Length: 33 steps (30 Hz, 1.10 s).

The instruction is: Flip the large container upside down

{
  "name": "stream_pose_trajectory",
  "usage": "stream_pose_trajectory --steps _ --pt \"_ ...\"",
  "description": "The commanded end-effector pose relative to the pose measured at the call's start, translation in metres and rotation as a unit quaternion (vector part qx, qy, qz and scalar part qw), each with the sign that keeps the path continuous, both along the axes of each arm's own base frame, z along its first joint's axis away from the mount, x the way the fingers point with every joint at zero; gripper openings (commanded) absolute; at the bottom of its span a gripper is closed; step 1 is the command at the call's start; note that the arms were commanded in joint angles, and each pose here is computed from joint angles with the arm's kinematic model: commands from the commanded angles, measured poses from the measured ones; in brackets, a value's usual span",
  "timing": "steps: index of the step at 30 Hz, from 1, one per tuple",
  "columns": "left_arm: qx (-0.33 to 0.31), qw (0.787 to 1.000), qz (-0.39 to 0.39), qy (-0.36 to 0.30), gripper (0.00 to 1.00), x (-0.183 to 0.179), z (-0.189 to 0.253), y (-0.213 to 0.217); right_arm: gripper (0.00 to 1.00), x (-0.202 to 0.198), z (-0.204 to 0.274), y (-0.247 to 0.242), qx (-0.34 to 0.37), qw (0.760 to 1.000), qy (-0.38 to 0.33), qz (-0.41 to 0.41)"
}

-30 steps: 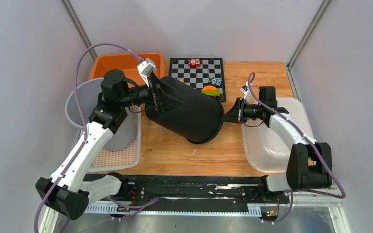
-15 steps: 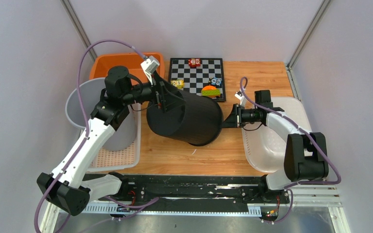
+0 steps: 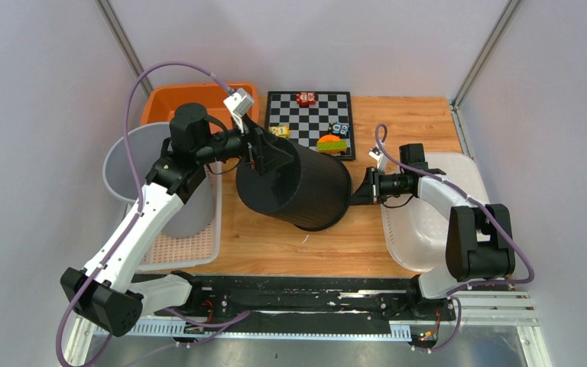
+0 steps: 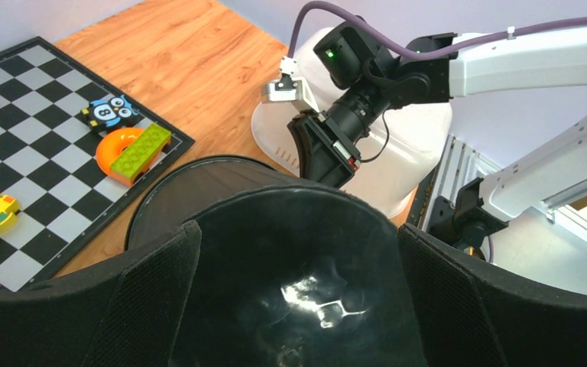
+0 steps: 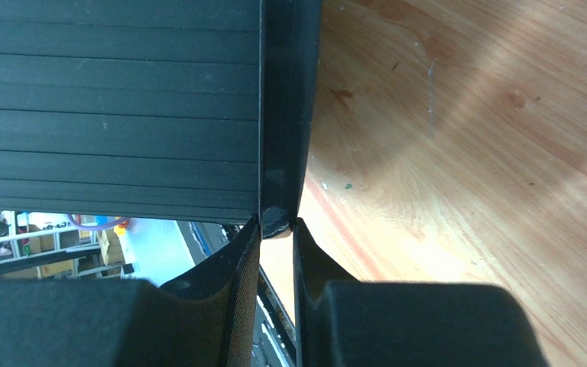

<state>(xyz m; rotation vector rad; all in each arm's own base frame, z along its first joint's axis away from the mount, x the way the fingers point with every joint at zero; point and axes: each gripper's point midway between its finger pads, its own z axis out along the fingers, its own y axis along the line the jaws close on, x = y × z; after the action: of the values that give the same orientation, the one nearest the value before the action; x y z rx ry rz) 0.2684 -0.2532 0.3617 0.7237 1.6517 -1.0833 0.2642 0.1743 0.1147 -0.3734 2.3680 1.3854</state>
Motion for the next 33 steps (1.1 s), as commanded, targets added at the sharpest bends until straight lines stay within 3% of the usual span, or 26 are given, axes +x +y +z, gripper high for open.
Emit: stream_pose_trajectory --steps 1,22,33 --pt "0.020 1.000 0.006 0.001 1.00 0.006 -0.018 0.000 0.09 0.011 -0.007 -0.009 -0.035 0.999 -0.020 -0.011" --pt "0.062 0.997 -0.015 0.044 1.00 0.008 -0.079 -0.012 0.08 0.016 -0.008 -0.009 -0.038 0.999 -0.008 -0.011" --pt "0.069 0.996 -0.023 0.050 1.00 0.004 -0.089 -0.015 0.08 0.017 0.001 -0.010 -0.042 0.999 -0.028 -0.010"
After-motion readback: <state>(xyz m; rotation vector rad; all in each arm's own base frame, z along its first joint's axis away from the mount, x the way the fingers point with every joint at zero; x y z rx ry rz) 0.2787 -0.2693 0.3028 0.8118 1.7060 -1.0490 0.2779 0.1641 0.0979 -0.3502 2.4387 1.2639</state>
